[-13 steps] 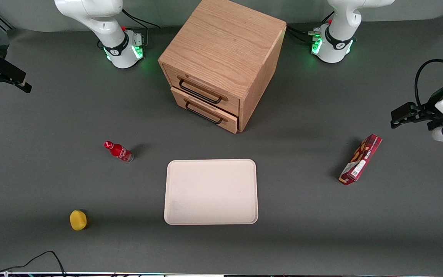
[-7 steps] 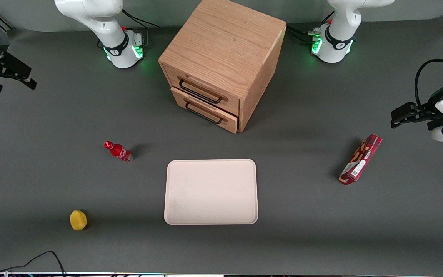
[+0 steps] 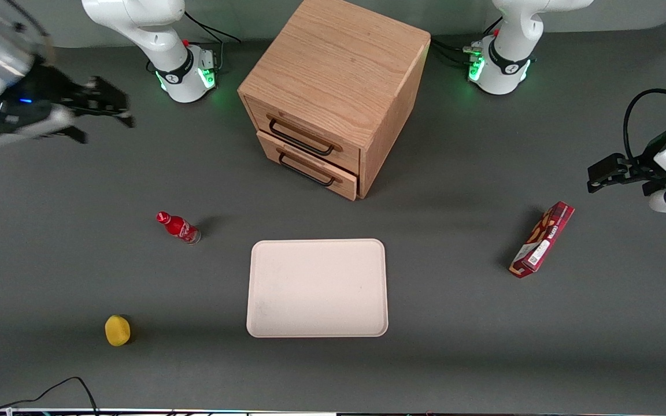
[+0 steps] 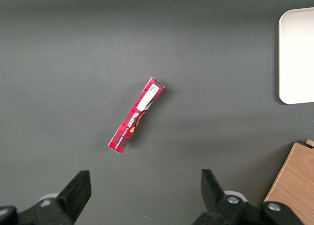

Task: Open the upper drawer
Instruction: 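Move the right gripper toward the upper drawer's black handle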

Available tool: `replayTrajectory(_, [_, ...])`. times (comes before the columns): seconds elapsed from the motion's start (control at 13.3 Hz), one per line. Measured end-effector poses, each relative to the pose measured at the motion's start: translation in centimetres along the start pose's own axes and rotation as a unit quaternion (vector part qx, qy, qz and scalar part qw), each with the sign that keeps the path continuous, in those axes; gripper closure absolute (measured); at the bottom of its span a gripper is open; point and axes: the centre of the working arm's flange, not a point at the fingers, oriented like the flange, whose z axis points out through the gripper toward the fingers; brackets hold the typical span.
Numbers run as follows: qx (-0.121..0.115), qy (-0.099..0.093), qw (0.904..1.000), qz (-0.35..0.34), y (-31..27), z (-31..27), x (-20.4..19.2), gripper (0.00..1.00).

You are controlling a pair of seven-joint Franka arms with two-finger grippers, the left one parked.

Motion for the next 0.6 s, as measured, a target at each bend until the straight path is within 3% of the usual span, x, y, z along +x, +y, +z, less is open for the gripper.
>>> replayTrajectory(0.23, [0.060,-0.034,0.9971,-0.032,-2.9,3.9,2.3,0.00])
replayTrajectory(0.6, [0.086,-0.069,0.9855,-0.130,-6.8,8.6,4.1,0.00])
